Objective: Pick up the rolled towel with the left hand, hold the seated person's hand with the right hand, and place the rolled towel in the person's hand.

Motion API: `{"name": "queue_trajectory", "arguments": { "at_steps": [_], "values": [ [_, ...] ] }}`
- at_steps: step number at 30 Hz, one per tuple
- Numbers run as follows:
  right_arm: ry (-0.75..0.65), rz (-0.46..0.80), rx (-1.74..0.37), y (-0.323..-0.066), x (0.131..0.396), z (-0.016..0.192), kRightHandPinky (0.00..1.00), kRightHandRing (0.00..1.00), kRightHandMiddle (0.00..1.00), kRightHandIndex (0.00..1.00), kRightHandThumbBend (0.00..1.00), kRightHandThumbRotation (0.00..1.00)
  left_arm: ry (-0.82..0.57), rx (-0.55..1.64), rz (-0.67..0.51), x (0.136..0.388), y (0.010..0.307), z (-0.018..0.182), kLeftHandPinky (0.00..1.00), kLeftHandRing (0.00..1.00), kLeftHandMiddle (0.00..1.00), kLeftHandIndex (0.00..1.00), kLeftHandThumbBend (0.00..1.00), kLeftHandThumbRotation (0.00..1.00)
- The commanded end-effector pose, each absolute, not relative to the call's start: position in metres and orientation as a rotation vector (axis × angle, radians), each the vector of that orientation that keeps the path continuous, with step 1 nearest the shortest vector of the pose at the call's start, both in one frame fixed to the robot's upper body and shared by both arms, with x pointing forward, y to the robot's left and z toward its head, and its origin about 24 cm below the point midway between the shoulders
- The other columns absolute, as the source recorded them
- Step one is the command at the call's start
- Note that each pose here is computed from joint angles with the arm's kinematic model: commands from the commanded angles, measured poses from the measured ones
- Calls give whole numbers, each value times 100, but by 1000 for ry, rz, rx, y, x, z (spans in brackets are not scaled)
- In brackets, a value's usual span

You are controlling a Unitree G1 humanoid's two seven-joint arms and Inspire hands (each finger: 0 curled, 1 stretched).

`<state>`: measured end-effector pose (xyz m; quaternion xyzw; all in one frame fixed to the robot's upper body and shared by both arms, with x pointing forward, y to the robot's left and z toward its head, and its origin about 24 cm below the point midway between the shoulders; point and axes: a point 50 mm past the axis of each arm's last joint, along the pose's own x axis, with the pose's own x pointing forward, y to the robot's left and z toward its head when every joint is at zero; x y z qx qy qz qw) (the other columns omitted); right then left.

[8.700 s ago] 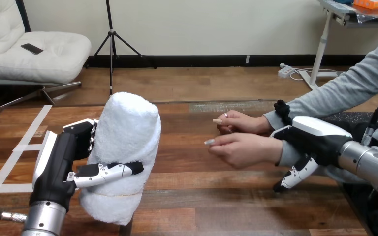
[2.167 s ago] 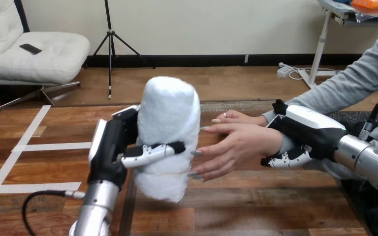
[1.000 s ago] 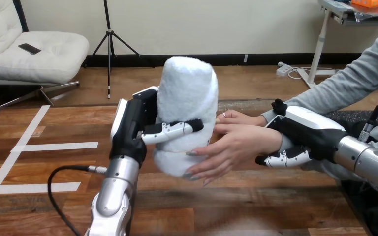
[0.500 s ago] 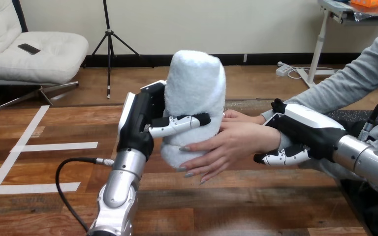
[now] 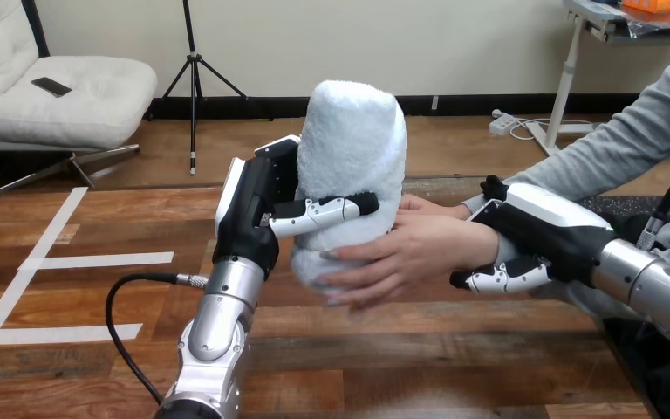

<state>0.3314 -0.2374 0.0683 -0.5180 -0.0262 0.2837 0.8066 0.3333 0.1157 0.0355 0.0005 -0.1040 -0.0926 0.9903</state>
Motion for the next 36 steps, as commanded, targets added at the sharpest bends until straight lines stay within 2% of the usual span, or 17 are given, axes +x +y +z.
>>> {"name": "queue_trajectory", "arguments": {
  "at_steps": [1,22,36],
  "values": [
    [-124,573,-1090,-236,335,83,23,26,32,35,48,36,-340,-41,-201,349,104,70,32,36,41,42,58,0],
    [-117,573,-1094,-236,335,83,24,28,33,35,48,39,-328,-64,-239,340,92,60,31,35,40,41,60,0],
    [-125,573,-1089,-235,336,83,24,27,33,35,48,38,-302,-95,-276,334,86,52,32,36,40,41,59,0]
  ]
}}
